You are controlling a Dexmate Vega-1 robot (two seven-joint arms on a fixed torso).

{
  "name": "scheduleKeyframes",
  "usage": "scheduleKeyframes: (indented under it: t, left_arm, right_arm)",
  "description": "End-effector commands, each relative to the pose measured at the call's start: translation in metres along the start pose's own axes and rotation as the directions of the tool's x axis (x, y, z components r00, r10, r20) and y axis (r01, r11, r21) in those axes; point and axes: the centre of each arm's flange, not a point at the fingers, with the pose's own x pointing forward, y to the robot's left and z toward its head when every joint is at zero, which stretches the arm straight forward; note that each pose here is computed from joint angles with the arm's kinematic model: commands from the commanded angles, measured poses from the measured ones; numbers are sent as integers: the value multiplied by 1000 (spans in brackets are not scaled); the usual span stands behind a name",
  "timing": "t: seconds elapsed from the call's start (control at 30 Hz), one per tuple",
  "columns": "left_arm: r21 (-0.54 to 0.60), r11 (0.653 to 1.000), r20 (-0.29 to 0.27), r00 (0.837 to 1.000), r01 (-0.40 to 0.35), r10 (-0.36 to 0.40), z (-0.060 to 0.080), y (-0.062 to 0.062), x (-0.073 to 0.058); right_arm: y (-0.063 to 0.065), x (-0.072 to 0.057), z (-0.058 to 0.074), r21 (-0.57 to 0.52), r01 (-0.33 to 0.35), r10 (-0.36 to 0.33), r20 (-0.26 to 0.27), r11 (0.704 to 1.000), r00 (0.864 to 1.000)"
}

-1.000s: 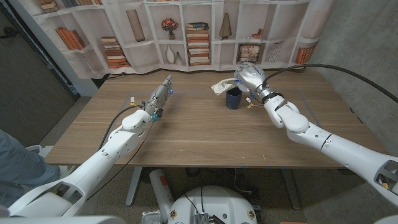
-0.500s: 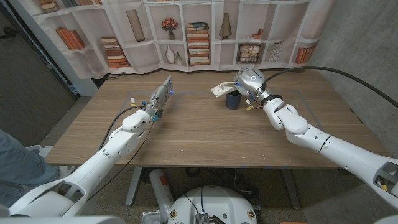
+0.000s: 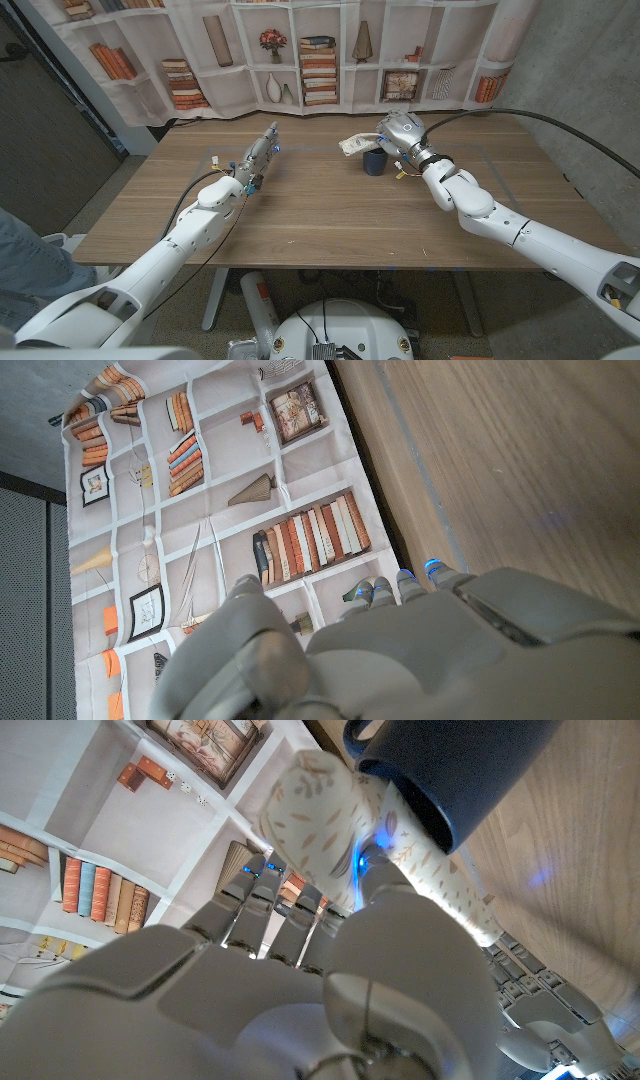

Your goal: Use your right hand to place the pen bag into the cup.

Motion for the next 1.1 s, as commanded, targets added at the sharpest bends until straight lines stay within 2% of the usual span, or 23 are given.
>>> scheduleKeyframes:
  t: [0.03,0.57,1.1]
  left_arm:
    - [5,1000,-10,1000,5,-5,-1,0,2]
    - [12,1000,-10,1000,9,-8,0,-3,-1]
    - [4,1000,-16,1000,12,-12,-5,-4,-1]
  right_arm:
    - [4,-1,-4,26,-20,21,-20,999,1000]
    - [3,-6,-15,63,-54,57,-39,997,998]
    - [1,-7,-22,124,-95,98,-18,988,995]
